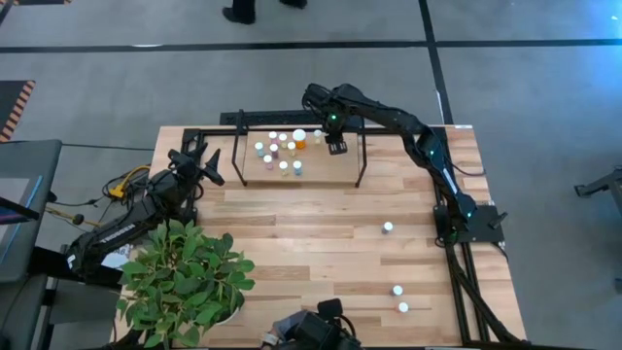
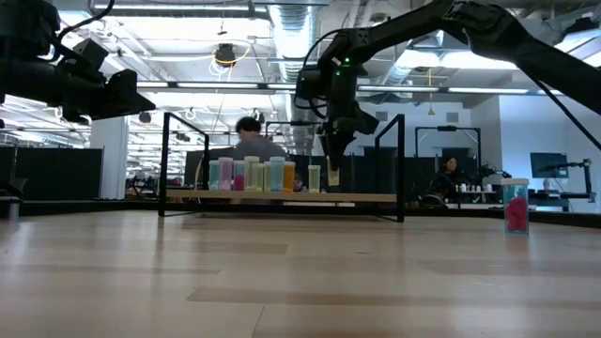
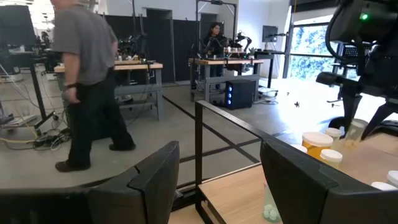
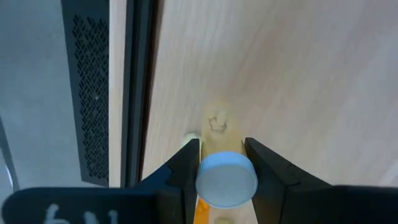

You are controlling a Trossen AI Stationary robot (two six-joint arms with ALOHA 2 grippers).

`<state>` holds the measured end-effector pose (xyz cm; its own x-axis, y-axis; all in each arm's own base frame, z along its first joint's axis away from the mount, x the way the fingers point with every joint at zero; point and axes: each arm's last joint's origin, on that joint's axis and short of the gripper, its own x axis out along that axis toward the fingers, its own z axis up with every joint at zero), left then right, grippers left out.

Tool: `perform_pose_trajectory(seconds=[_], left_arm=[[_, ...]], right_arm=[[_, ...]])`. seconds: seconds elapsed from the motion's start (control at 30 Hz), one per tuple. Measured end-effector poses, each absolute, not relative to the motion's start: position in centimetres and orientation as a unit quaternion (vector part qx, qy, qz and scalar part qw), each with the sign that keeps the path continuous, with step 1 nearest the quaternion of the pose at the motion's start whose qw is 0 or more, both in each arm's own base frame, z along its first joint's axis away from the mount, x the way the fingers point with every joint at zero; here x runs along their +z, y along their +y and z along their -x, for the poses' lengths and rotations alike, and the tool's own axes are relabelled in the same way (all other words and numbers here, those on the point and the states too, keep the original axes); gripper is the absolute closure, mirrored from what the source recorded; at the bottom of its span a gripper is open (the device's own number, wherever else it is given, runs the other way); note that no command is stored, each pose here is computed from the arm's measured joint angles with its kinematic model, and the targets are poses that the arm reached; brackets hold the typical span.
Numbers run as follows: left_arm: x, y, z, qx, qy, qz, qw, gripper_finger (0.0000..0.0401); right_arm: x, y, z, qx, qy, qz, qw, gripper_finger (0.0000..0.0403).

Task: Pick and place medicine bottles onto shelf by color
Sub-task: Put the yellow pill bottle on the shelf

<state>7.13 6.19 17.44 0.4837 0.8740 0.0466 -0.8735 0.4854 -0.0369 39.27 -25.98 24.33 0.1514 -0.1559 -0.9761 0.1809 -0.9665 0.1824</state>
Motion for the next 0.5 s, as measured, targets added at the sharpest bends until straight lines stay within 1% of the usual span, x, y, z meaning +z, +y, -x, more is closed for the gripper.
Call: perform_pose_trajectory(seconds=[0.1, 0.33, 0.5], left_arm=[[17.44, 6.19, -7.13, 0.507, -0.029, 0.004, 0.861, 0.0187], [17.44, 6.19, -7.13, 0.507, -0.029, 0.004, 0.861, 0.0187], [17.44, 6.19, -7.14, 0.507, -0.029, 0.004, 0.861, 0.0187]], right_arm=[[24.41, -26.12, -39.19, -0.650, 0.007, -0.748, 0.130, 0.0272], [24.42, -26.45, -39.01, -0.650, 0.021, -0.744, 0.152, 0.0272], [24.11, -26.33, -38.90, -0.657, 0.025, -0.740, 0.145, 0.0272]])
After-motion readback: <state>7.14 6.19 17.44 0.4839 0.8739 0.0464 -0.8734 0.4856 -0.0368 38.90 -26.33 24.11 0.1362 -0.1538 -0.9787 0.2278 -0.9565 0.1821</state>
